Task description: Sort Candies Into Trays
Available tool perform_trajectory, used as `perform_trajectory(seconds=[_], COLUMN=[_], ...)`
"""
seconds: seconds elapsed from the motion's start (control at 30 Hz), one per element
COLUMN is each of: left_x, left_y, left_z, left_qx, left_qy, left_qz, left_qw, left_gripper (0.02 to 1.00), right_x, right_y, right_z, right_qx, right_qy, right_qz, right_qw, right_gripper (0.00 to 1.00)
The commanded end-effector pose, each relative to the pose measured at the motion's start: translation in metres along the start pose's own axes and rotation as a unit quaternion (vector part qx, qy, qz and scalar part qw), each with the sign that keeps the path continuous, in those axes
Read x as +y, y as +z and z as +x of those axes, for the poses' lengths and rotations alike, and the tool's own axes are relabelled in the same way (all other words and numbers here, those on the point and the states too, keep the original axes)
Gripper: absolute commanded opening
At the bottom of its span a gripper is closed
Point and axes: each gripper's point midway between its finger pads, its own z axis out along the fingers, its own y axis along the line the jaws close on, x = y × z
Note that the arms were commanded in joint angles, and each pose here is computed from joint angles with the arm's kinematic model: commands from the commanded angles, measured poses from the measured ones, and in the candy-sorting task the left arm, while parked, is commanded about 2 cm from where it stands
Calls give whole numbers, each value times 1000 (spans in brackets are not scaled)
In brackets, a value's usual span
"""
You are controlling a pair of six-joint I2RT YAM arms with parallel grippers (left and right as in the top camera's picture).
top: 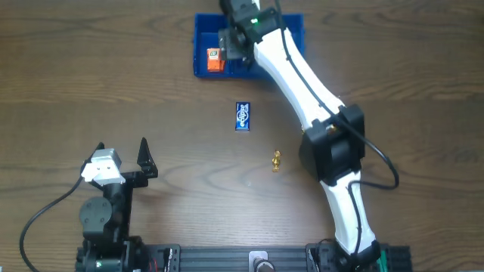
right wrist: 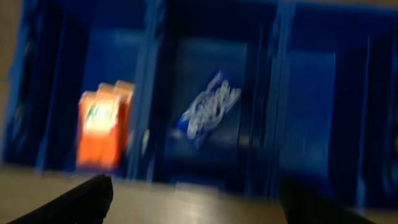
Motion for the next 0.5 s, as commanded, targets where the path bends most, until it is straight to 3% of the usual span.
perform_trajectory(seconds=[0.03, 0.23, 0.5], left_x=[3, 3, 3], left_y=[2, 2, 2], left_z=[18, 18, 18], left_qx=[21, 21, 21], left_qy=[6, 6, 6], left_qz=[-4, -4, -4], left_qw=[1000, 1000, 1000], left_gripper=[998, 996, 998], right_x=[26, 15, 18], right_y=[-77, -28, 38], right_z=[21, 103, 161], right_qx=[1, 118, 165], right_qy=[8, 24, 33], right_qz=[-11, 48, 18], right_qw=[1000, 992, 986], right_gripper=[893, 899, 893])
